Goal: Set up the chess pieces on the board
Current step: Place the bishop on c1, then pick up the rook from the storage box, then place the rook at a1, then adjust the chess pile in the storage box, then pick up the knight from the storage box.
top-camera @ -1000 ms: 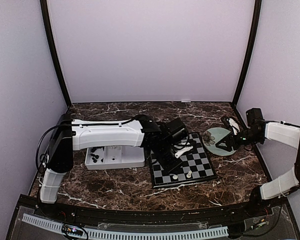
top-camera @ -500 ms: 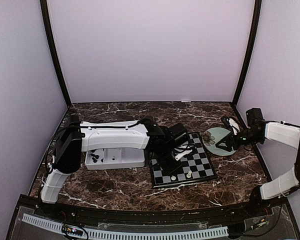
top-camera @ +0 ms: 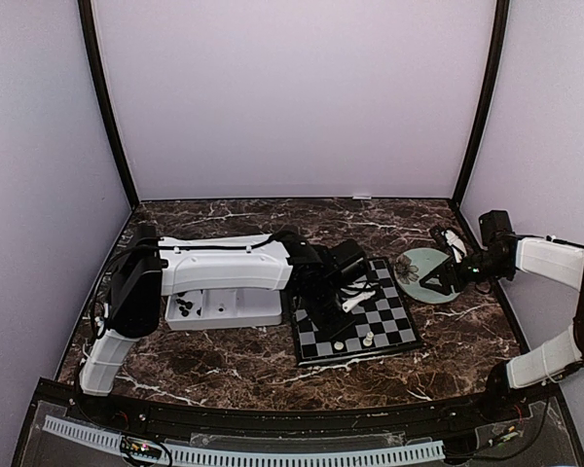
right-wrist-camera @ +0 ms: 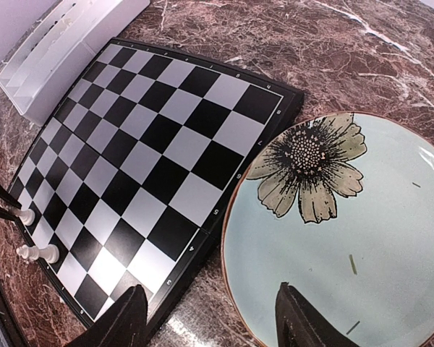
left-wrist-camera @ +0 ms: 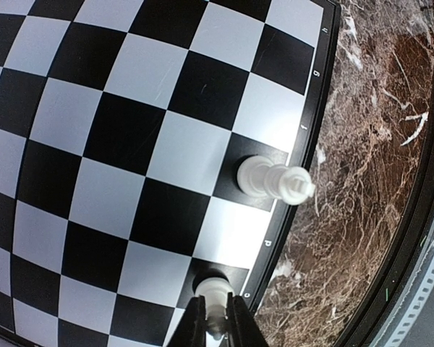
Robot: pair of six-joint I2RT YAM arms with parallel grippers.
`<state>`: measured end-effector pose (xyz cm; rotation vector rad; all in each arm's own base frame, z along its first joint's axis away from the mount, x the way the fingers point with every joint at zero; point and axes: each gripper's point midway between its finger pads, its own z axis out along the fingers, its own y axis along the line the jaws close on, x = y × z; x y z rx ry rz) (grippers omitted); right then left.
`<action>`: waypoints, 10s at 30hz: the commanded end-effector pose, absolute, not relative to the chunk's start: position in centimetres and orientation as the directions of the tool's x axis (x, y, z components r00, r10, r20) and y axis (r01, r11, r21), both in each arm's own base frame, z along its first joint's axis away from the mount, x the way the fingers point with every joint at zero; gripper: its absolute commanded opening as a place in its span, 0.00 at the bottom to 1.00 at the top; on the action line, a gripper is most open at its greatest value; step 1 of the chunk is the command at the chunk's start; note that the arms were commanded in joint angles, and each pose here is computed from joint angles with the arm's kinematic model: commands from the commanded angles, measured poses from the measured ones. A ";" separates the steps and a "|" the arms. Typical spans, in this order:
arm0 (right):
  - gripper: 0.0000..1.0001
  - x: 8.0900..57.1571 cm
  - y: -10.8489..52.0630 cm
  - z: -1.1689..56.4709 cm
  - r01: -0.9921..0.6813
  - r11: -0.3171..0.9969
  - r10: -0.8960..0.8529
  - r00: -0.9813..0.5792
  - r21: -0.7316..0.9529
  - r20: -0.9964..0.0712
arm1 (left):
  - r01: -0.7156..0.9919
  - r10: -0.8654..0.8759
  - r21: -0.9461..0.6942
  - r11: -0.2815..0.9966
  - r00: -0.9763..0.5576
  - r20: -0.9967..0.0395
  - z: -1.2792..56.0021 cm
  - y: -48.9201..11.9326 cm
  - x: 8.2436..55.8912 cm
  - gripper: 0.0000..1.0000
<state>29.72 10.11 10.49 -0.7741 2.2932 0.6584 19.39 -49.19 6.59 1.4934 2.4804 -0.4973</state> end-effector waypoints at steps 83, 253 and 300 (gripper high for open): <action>0.62 29.9 9.7 9.7 -0.656 0.714 -0.367 -0.647 0.243 -0.669 | 0.311 0.298 -0.069 0.948 -0.943 -0.151 4.5 -22.4 35.8 0.24; 0.62 29.8 9.7 9.6 -0.667 0.706 -0.380 -0.642 0.240 -0.666 | -0.011 0.014 0.087 0.996 -0.959 -0.282 7.2 -19.6 42.5 0.24; 0.62 29.8 9.8 9.1 -0.666 0.702 -0.382 -0.653 0.254 -0.654 | -0.040 0.026 0.224 0.974 -0.959 -0.281 6.0 -17.5 44.3 0.33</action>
